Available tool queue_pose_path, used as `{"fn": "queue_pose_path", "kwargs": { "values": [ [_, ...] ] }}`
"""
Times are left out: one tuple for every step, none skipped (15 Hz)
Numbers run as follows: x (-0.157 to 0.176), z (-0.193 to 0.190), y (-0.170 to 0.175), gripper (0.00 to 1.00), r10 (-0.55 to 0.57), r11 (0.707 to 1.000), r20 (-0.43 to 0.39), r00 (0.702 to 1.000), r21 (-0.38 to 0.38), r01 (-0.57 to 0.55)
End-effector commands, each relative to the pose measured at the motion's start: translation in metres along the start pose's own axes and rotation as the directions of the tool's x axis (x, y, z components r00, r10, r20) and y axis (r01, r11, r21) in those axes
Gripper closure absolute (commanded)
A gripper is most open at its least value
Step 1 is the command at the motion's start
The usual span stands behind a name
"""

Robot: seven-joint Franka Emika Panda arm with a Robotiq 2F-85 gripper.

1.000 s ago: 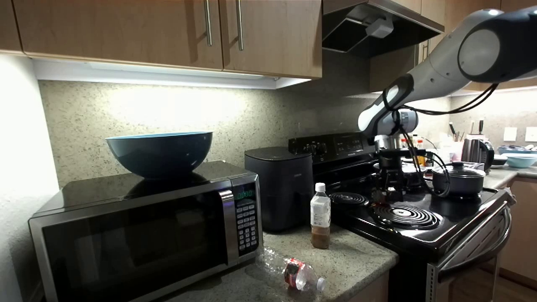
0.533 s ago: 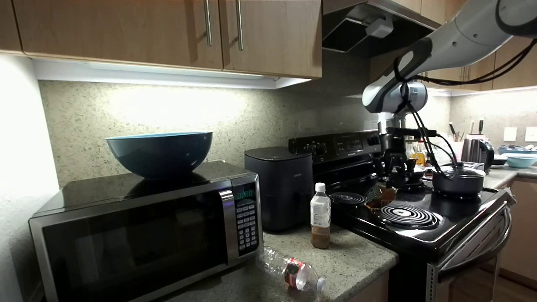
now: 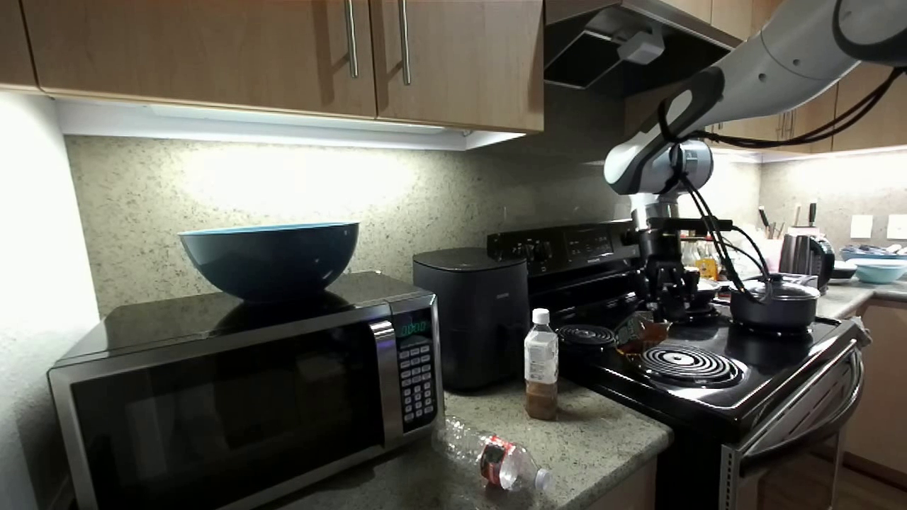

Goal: Move the bottle of tea to the counter on the left.

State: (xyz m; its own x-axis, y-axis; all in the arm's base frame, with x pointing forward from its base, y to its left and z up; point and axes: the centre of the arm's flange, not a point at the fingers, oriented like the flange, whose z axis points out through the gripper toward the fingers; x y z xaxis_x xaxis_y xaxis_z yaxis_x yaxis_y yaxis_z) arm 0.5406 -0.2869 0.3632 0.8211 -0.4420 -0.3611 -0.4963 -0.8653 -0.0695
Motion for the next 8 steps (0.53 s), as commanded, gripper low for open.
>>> {"fn": "queue_pose_path", "kwargs": {
  "values": [
    [-0.005,-0.008,-0.030,0.80,-0.122,0.988,0.090,0.988,-0.081,0.129],
    [-0.007,-0.008,-0.038,0.80,-0.138,0.983,0.104,0.985,-0.105,0.148],
    [-0.010,-0.010,-0.047,0.80,-0.155,0.978,0.110,0.982,-0.123,0.169],
    [-0.012,-0.010,-0.054,0.80,-0.166,0.973,0.112,0.980,-0.141,0.181],
    [-0.012,-0.010,-0.061,0.80,-0.171,0.969,0.110,0.979,-0.159,0.187],
    [-0.013,-0.011,-0.065,0.80,-0.176,0.965,0.106,0.979,-0.178,0.193],
    [-0.012,-0.011,-0.067,0.80,-0.181,0.961,0.105,0.978,-0.194,0.199],
    [-0.012,-0.011,-0.069,0.80,-0.184,0.958,0.103,0.978,-0.203,0.202]
  ]
}}
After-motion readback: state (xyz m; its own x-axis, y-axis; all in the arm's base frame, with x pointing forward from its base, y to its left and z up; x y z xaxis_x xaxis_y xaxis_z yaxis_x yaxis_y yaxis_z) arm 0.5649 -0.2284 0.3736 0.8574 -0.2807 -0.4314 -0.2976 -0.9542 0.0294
